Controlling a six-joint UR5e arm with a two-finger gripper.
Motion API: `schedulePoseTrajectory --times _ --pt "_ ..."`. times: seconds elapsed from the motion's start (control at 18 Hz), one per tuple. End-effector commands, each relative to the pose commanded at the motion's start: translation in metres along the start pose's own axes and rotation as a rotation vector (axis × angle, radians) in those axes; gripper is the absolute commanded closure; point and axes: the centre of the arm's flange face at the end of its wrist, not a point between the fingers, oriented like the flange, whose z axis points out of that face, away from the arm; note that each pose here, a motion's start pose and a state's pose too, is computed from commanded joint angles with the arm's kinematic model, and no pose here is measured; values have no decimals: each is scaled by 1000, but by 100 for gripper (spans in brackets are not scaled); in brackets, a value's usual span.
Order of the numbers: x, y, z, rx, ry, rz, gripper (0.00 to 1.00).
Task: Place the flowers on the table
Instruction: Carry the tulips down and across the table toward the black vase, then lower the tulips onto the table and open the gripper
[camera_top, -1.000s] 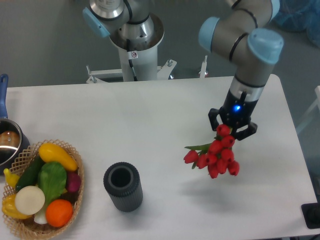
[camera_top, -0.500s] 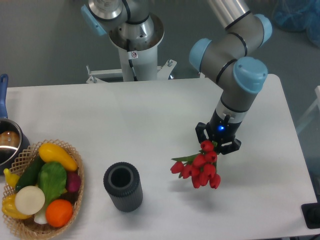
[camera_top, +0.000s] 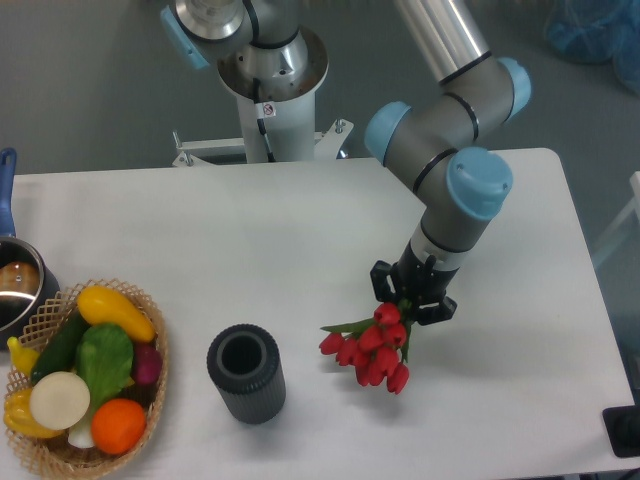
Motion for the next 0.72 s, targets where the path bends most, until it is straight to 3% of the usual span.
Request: schedulePoseTrajectory --times 0.39,0.72 --pt "1 -4 15 -7 16 1 73" --pt "0 -6 15 -6 15 3 65"
